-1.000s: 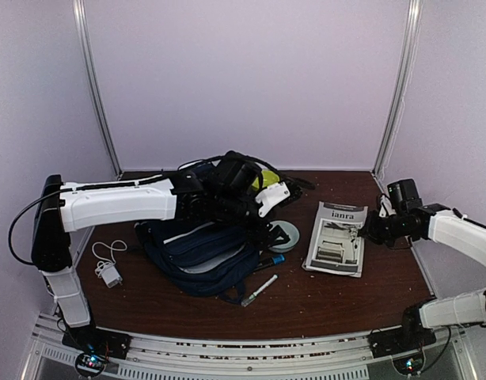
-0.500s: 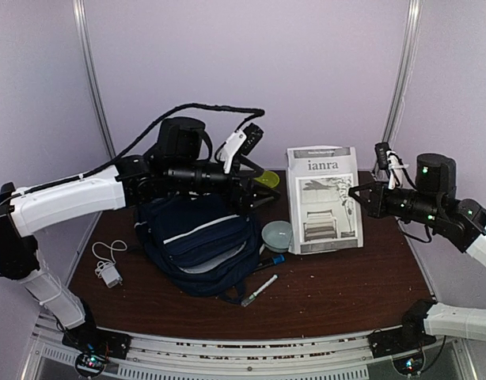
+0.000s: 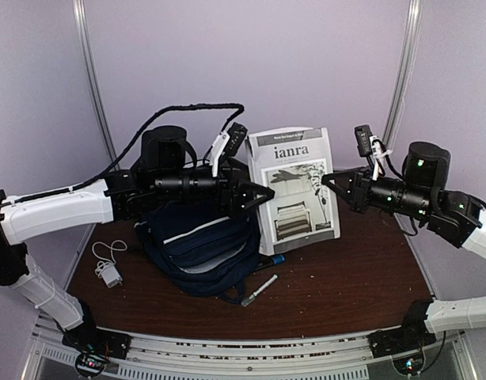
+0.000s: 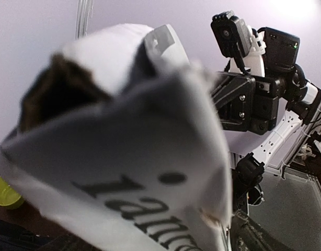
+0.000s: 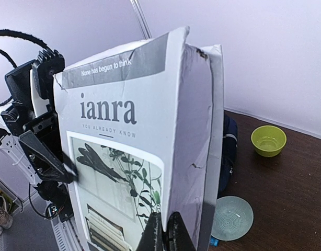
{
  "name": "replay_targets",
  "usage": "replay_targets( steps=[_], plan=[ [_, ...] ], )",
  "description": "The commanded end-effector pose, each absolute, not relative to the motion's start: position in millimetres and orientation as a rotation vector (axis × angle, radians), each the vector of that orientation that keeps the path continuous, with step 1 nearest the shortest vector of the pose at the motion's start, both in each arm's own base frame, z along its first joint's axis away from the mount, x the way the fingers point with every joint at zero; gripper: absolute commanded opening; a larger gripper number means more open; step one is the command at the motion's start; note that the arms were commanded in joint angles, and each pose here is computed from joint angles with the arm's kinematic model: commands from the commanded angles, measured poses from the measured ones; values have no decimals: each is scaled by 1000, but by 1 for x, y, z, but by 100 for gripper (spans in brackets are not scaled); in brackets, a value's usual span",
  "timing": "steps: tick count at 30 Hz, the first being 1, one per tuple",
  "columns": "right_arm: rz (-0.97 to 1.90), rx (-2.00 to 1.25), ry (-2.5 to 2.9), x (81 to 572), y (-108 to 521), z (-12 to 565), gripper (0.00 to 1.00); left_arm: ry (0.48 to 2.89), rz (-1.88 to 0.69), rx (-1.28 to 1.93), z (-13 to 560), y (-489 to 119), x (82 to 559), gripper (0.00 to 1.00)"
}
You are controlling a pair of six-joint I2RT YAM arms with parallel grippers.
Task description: Pack the student bag
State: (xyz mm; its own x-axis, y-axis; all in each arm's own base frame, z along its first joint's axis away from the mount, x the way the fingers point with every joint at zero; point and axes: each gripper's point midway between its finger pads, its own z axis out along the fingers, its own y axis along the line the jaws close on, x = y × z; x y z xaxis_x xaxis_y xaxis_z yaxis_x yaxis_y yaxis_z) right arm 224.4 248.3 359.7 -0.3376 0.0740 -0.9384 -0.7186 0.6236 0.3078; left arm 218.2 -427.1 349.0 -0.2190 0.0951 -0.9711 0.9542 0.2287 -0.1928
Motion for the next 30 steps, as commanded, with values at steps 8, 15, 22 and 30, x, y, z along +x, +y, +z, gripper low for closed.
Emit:
replay_targets(
  steps=[8,15,22,30],
  plan=[
    [951,-572,1621,216,262,386,0,1402,-1216,957,386,-431,213,31],
    [900,-604,1578,214,256,385,55,1277,-1201,931,419,-418,201,13],
    [1076,-494,1335,196,246,387,100,1059,-1069,685,463,-354,197,5],
    [1384,-429,1155,184,262,419,100,845,-1210,726,495,-346,151,4]
  ],
)
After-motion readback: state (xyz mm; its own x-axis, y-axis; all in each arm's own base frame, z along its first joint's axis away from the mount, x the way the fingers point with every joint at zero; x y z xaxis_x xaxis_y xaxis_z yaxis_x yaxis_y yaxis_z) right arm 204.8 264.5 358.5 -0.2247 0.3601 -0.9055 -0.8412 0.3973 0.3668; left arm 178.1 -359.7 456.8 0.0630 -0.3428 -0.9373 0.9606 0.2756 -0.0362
